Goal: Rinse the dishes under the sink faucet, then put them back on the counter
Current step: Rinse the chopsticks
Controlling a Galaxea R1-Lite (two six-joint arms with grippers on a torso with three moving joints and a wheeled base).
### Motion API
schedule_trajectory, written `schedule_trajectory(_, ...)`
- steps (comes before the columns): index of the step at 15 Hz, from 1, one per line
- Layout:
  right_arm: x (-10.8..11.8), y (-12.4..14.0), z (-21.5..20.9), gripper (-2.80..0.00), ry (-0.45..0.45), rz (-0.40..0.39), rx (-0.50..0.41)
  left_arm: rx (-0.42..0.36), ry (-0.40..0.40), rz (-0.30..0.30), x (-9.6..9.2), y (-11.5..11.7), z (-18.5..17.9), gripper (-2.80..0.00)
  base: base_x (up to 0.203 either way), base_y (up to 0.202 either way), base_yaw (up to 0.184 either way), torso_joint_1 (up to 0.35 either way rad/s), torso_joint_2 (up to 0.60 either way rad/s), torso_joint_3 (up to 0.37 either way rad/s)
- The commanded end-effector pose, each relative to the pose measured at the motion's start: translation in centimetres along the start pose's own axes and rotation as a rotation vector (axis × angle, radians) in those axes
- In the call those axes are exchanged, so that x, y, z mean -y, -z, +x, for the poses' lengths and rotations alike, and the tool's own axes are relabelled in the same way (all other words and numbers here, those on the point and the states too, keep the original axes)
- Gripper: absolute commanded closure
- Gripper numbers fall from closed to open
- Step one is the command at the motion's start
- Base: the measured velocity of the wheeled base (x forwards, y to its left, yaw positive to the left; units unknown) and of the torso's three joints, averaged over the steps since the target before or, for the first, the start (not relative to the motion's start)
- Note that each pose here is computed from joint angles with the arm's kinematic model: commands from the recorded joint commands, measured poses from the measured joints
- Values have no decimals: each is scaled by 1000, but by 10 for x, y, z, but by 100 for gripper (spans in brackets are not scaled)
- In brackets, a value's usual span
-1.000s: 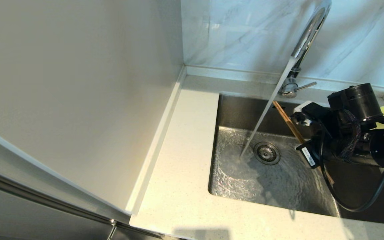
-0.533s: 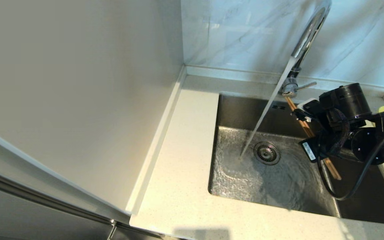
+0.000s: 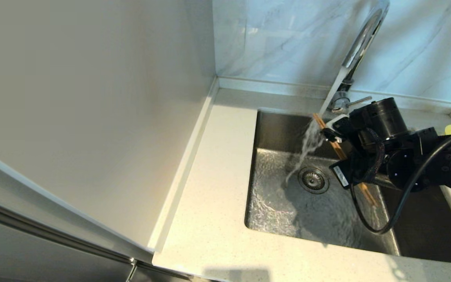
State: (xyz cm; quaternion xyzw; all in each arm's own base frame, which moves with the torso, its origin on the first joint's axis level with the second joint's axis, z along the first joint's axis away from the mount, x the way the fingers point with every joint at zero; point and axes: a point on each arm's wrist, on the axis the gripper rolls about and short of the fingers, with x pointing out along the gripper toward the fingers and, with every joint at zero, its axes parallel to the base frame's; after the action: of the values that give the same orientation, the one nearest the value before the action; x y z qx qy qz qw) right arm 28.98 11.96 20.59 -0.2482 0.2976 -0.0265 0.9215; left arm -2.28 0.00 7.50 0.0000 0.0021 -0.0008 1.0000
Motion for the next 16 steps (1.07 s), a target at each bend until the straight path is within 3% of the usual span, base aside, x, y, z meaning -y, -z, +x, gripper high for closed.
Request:
schedule_trajectory(1, -8, -3, 6, 0, -7, -14, -4, 0, 0, 0, 0, 0, 0, 0, 0, 0, 0, 0, 0, 0)
schedule_trajectory(7, -26, -15, 5, 0, -19, -38, 24, 0, 0, 0, 0, 0, 0, 0, 0, 0, 0, 0, 0, 0)
schedule_trajectory(9, -24, -15, -2, 0, -20, -24, 36, 0, 0, 0, 0, 0, 0, 0, 0, 0, 0, 0, 0, 0)
schedule_trajectory(13, 10, 14, -22, 0, 60, 7, -9, 0, 0, 0, 0, 0, 0, 0, 0, 0, 0, 0, 0, 0)
schedule_trajectory(16, 60, 42, -25, 0, 152, 105, -83, 0, 0, 0, 0, 0, 0, 0, 0, 0, 0, 0, 0, 0)
